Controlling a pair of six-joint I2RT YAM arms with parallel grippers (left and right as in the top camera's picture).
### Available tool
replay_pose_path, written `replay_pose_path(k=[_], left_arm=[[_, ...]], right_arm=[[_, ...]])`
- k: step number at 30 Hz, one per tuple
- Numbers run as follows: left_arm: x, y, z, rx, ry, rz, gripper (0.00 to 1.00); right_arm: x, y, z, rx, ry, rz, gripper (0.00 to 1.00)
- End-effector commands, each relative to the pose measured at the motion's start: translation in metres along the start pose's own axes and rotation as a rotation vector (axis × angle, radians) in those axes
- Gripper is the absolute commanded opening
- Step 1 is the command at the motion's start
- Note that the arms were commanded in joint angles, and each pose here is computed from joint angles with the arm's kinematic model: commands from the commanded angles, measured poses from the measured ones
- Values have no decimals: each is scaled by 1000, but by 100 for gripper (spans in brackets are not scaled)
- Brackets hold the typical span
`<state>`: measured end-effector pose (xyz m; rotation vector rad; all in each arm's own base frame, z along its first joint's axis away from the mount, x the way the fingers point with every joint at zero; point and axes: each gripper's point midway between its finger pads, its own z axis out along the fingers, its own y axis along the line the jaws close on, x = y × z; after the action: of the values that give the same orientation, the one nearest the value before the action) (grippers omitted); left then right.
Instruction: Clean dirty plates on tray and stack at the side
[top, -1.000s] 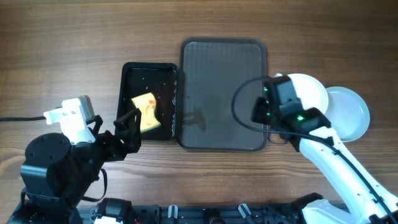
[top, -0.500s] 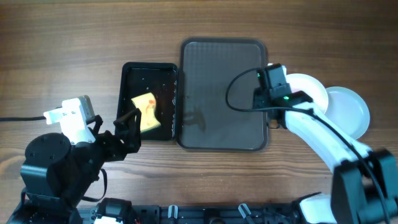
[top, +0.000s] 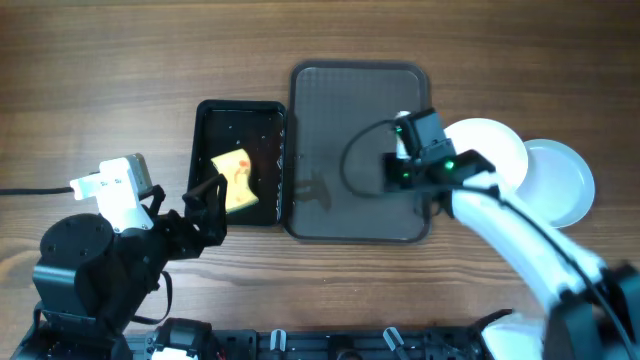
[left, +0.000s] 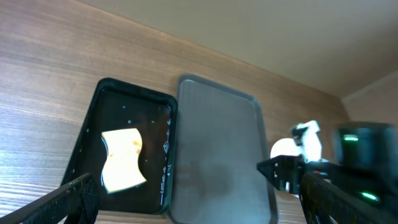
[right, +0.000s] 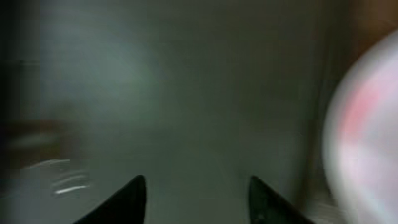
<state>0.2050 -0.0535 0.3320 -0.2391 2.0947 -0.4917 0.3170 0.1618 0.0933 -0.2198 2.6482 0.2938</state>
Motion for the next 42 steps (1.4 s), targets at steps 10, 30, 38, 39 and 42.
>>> replay_pose_path(k=[10,30,38,39,42], left_arm=[[-4,-5,-4,20,-11,-8,100],[-4,-5,-4,20,-11,-8,100],[-4,-5,-4,20,-11,-8,100],[-4,-5,-4,20,-11,-8,100],[-4,-5,-4,20,-11,-8,100]], right_arm=[[-47,112,-200,-442,-451,18,100],[-8,-21,-186,-111,-873,-8,100],[26,-62,-149,-72,-904,56,100],[29,-69,-148,-57,-920,69,100],[35,-78,-146,-48,-953,82,100]])
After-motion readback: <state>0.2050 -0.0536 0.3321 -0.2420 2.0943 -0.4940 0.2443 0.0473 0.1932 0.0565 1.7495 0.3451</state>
